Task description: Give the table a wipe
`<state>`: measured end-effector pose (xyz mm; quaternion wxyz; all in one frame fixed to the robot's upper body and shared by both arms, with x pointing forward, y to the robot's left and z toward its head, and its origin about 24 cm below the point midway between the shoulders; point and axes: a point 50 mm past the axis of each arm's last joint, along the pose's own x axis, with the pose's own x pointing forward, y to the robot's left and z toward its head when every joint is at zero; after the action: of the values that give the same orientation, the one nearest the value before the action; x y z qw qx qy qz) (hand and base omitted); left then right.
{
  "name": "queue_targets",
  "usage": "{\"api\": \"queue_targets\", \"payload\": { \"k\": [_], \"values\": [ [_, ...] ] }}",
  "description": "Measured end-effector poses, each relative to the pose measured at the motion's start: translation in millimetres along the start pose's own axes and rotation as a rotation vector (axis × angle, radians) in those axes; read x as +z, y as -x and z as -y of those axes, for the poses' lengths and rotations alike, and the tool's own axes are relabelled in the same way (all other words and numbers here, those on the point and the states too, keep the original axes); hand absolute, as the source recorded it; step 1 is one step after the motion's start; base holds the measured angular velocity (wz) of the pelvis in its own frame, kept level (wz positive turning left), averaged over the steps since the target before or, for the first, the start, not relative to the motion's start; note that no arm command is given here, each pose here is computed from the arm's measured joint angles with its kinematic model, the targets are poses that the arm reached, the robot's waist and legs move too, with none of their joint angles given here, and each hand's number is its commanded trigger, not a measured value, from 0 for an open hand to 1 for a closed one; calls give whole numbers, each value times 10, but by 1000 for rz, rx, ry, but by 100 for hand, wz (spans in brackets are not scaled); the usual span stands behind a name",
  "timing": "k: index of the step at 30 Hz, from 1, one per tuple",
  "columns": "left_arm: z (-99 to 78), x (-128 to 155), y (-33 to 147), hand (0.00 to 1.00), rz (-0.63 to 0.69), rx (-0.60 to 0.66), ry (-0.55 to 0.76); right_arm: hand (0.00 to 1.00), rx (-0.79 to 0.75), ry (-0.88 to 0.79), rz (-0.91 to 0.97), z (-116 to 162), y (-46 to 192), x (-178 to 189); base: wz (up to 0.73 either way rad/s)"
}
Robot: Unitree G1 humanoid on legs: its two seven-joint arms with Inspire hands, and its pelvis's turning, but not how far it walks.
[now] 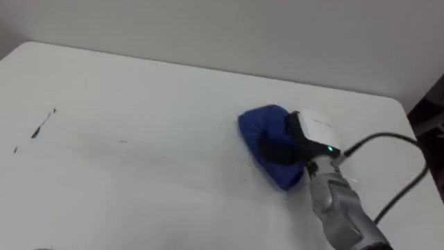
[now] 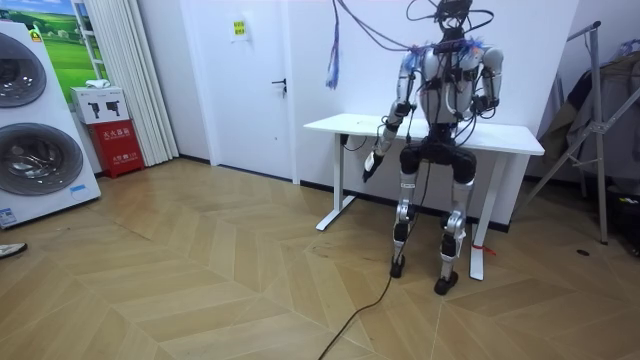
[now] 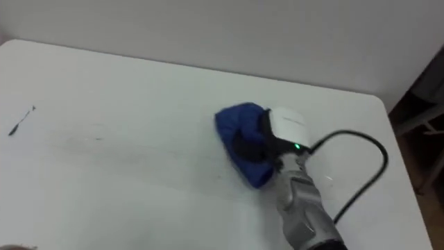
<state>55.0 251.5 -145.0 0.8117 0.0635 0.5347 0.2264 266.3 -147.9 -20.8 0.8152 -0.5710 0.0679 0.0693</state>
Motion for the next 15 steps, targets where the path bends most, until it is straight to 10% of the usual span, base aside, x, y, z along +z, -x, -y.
{"api": "queue_targets", "payload": {
  "k": [10, 15],
  "values": [
    [-329, -324, 56, 0, -94, 129, 34, 100, -160, -120, -256, -295, 767, -862, 18],
    [-261, -209, 23, 0, -65, 112, 50, 100, -138, -139, -303, -325, 683, -931, -3]
  ]
}}
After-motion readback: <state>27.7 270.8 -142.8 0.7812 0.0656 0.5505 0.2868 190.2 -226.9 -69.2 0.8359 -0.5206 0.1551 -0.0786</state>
